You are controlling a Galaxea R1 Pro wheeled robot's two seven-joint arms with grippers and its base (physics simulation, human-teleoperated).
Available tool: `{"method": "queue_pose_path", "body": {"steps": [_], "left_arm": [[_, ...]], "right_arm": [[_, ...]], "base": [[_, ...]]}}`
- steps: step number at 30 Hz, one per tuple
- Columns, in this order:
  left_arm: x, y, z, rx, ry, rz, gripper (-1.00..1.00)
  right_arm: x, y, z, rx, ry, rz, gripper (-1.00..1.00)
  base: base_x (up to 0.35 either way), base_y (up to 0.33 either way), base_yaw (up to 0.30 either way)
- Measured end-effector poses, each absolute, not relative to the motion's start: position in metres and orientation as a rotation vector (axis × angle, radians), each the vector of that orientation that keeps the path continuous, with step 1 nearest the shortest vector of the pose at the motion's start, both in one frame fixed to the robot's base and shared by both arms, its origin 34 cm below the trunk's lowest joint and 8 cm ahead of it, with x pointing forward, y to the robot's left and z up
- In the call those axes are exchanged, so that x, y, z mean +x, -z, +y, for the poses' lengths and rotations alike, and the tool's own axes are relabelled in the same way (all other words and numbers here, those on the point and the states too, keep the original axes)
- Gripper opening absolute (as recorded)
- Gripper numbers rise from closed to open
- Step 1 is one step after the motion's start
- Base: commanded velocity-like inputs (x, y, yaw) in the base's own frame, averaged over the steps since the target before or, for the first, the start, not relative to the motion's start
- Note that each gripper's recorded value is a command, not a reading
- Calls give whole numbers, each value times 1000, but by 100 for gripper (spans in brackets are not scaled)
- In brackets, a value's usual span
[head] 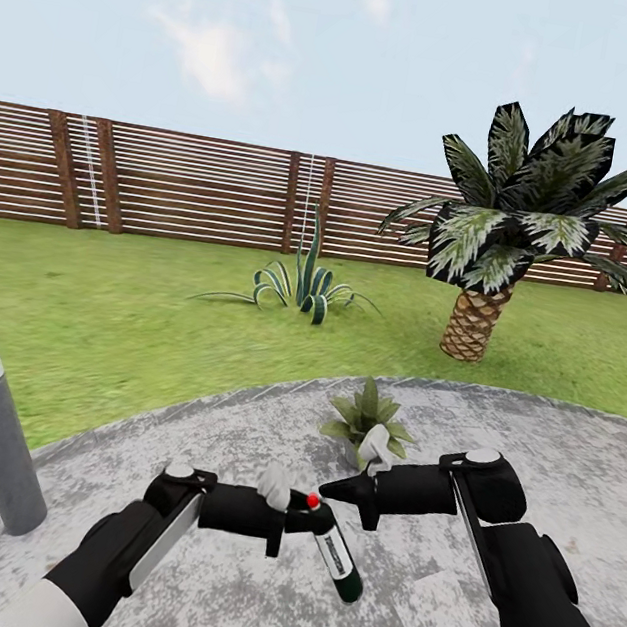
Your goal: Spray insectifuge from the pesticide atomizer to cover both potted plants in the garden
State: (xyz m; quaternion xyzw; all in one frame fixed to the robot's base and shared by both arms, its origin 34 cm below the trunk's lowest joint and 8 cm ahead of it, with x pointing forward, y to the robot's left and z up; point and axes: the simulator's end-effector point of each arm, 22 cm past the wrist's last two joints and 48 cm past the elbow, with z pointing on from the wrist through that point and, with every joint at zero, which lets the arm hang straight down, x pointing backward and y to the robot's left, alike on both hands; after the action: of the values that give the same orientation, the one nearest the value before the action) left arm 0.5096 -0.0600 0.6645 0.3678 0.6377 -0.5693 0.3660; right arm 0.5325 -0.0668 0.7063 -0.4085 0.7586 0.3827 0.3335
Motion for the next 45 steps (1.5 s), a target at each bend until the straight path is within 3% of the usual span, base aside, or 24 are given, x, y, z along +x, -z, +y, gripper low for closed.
{"method": "queue_pose_path", "body": {"steps": [31, 39, 45], "left_arm": [[514, -666, -55, 934, 1455, 1631, -100], [528, -626, -47, 856, 1410, 1761, -100], [569, -581, -32, 699, 1168, 1939, -100]], "right_arm": [[537, -712, -73, -1038, -996, 1969, -100], [574, -727, -115, -850, -897, 1968, -100], [622, -729, -177, -606, -660, 2004, -100]], "base": [[0, 0, 0], [0, 0, 0], [0, 0, 0]]}}
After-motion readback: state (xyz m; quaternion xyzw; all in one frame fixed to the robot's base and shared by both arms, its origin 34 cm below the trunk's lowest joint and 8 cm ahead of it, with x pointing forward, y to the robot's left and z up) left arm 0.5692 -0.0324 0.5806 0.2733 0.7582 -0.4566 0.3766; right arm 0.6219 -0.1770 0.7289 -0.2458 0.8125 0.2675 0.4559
